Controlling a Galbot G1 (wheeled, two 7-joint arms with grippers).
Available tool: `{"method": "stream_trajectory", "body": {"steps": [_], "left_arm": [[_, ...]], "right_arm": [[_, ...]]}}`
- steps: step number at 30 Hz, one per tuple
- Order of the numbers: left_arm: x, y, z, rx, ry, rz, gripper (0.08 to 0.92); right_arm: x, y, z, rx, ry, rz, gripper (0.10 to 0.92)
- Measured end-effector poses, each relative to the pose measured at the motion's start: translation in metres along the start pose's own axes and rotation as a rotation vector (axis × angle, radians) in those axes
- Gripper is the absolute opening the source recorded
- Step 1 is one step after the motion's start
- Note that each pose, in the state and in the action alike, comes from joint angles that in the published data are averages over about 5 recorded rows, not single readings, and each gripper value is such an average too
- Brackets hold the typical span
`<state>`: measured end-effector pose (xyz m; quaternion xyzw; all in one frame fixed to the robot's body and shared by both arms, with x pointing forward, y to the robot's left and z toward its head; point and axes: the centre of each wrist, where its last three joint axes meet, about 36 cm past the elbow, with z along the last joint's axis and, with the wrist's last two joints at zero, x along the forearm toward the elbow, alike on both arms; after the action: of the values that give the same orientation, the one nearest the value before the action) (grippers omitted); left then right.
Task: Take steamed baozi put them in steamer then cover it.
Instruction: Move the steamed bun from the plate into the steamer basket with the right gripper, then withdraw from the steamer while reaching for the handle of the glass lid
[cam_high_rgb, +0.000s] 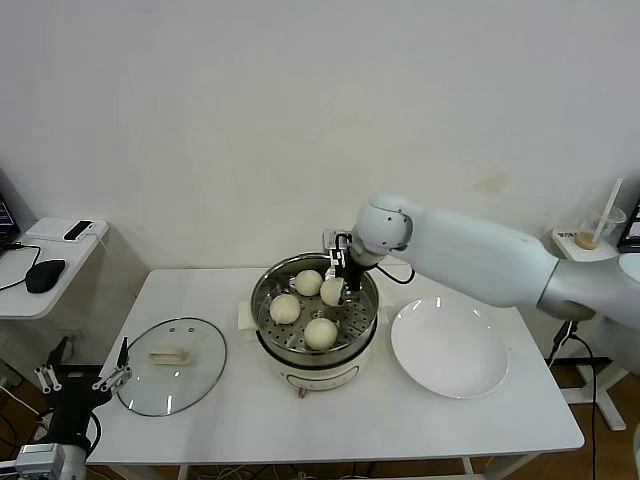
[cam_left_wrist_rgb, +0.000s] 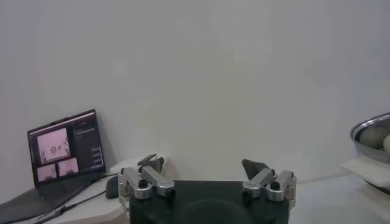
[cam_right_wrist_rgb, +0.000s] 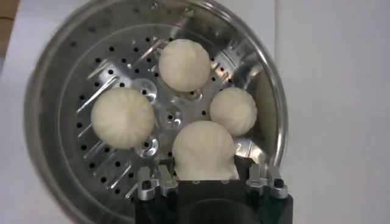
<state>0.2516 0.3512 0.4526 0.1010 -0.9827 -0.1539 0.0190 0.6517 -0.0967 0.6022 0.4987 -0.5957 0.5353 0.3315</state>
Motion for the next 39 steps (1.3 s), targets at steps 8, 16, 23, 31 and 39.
{"method": "stream_trajectory", "body": {"steps": [8, 16, 23, 31, 39], "left_arm": [[-0.001, 0.000, 0.001, 0.001, 0.000, -0.002, 0.823], [-0.001, 0.001, 0.002, 0.001, 0.003, -0.006, 0.823], [-0.001, 0.000, 0.002, 0.004, 0.003, -0.006, 0.823], [-0.003, -0.004, 0.002, 0.012, -0.002, 0.000, 0.823], [-0.005, -0.006, 0.002, 0.012, -0.006, 0.004, 0.823]], "right_arm": [[-0.020, 0.001, -0.001, -0.020, 0.011, -0.002, 0.628], [-0.026, 0.000, -0.003, -0.031, 0.011, 0.006, 0.686], [-0.008, -0.003, -0.001, -0.043, -0.006, 0.020, 0.817], [0.038, 0.001, 0.014, -0.065, -0.066, 0.079, 0.823], [0.066, 0.041, 0.059, -0.134, -0.200, 0.219, 0.823]]}}
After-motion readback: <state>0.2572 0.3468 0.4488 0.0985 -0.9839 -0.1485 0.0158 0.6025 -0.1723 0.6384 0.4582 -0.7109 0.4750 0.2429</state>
